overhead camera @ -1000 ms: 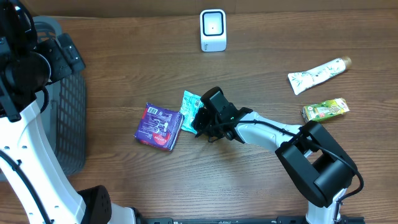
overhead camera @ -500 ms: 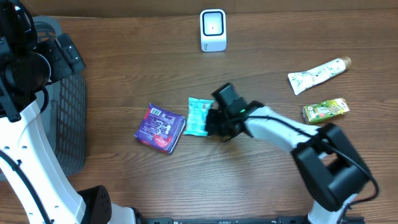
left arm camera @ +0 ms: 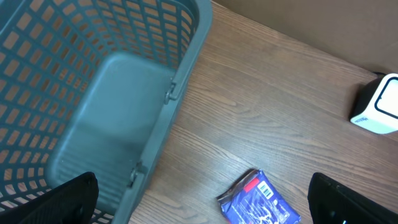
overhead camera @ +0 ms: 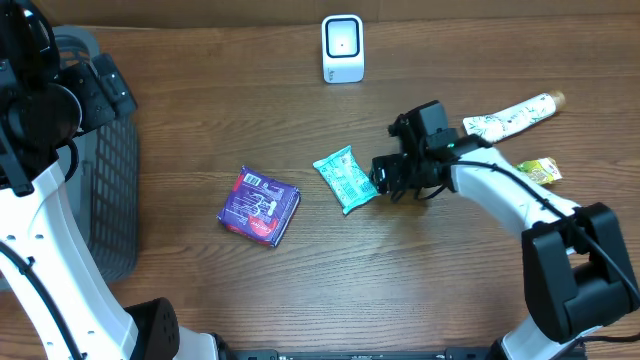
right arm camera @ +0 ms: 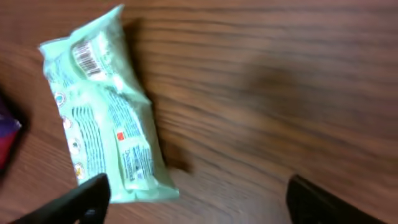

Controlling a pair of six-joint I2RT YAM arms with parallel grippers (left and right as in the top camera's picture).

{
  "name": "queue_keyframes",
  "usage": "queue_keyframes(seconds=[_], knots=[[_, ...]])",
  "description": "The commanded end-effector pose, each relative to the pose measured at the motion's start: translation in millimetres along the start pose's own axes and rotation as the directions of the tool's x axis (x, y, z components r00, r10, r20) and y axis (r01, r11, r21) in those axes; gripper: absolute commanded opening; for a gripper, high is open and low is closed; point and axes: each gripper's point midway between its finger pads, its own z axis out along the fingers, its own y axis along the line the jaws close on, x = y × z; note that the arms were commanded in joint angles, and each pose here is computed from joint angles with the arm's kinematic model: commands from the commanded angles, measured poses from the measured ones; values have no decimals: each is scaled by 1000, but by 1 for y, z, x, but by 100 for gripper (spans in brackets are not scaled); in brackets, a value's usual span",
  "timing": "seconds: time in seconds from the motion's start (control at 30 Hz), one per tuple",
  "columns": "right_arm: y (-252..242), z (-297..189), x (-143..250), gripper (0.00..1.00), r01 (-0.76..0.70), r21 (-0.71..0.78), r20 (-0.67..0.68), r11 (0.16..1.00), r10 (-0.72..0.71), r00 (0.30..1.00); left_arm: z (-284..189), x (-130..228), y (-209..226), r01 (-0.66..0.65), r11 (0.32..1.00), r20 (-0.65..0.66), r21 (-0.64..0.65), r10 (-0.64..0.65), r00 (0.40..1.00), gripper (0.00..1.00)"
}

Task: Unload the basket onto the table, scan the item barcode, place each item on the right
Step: 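Grasp the wipes pack edge with the right gripper and reposition it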

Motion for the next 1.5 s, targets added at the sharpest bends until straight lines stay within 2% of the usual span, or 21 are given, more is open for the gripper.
queue_keyframes(seconds=[0.0, 0.07, 0.17, 0.2, 0.27, 0.3, 0.47, 0.63, 0.7, 0.93, 1.23, 1.37, 1.47], knots=[[22, -36, -30, 98, -194, -131, 46, 972, 201, 978, 1, 0, 1, -9, 1000, -1, -6, 9, 1000, 100], [31, -36, -22, 100, -358, -180, -32, 916, 358, 933, 1, 0, 1, -9, 1000, -1, -6, 9, 1000, 100], [40, -24, -4, 100, -521, -156, -108, 839, 510, 853, 1, 0, 1, -9, 1000, -1, -6, 9, 1000, 100], [43, -20, 2, 96, -546, -145, -122, 825, 533, 837, 1, 0, 1, -9, 1000, -1, -6, 9, 1000, 99], [46, -9, 16, 81, -596, -98, -128, 797, 584, 802, 1, 0, 1, -9, 1000, -1, -6, 9, 1000, 99], [44, -4, 23, 77, -626, -62, -121, 778, 616, 778, 1, 0, 1, -9, 1000, -1, -6, 9, 1000, 99], [36, 14, 49, 75, -700, 61, -54, 711, 703, 709, 1, 0, 1, -9, 1000, -1, -6, 9, 1000, 100], [51, 32, 43, 75, -650, -26, 4, 760, 650, 760, 1, 0, 1, -9, 1000, -1, -6, 9, 1000, 100], [55, 38, 44, 75, -655, -50, 14, 754, 656, 754, 1, 0, 1, -9, 1000, -1, -6, 9, 1000, 100], [48, 50, 43, 55, -692, -28, 84, 721, 692, 717, 1, 0, 1, -9, 1000, -1, -6, 9, 1000, 100], [20, 43, 21, 26, -537, -2, 154, 843, 531, 833, 1, 0, 1, -9, 1000, -1, -6, 9, 1000, 100], [18, 34, -6, 25, -406, -96, 170, 909, 416, 893, 1, 0, 1, -9, 1000, -1, -6, 9, 1000, 100], [20, 27, -18, 39, -362, -189, 152, 913, 391, 908, 1, 0, 1, -9, 1000, -1, -6, 9, 1000, 99]])
